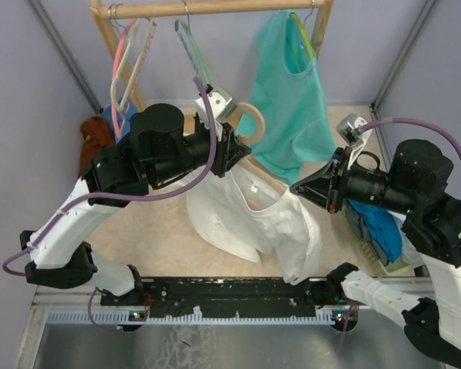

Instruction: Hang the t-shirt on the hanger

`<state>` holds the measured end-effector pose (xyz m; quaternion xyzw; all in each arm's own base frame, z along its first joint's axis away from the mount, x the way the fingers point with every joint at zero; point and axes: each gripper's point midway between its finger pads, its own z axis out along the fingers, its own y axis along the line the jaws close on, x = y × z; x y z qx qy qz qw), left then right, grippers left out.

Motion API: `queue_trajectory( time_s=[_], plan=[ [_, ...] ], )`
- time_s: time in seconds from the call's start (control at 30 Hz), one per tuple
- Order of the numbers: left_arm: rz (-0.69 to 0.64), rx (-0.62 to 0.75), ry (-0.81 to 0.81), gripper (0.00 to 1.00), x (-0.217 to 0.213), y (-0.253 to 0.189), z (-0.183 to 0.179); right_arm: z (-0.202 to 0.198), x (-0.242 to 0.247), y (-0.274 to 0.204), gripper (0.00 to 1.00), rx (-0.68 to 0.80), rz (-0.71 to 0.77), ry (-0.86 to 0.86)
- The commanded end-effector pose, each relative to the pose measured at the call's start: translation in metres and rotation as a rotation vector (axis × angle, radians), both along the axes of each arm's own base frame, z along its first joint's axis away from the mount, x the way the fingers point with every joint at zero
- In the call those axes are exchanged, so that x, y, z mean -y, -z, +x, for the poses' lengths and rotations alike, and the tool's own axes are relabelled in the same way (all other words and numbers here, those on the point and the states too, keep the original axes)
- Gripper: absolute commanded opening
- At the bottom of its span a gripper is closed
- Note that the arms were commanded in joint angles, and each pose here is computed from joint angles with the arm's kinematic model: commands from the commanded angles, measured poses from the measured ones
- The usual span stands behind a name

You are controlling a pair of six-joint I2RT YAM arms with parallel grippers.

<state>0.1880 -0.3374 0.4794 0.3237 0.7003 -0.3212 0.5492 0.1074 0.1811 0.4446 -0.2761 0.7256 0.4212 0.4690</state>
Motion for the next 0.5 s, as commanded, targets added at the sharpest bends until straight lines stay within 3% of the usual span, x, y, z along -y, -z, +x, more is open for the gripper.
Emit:
queue_trajectory(
  time_s=[0.0, 0.4, 0.47],
  plan=[
    [-0.120, 0.065, 0.025, 0.05, -0.005, -0.041, -0.006, 0.008, -0.008, -0.016, 0.01, 0.034, 0.039, -0.016],
    [-0.131, 0.072, 0.037, 0.05, -0.001, -0.043, -0.006, 0.011, -0.019, -0.039, 0.00, 0.055, 0.093, -0.056],
    [-0.131, 0.072, 0.032, 0.05, -0.003, -0.044, -0.006, 0.010, -0.015, -0.041, 0.22, 0.060, 0.089, -0.035]
  ],
)
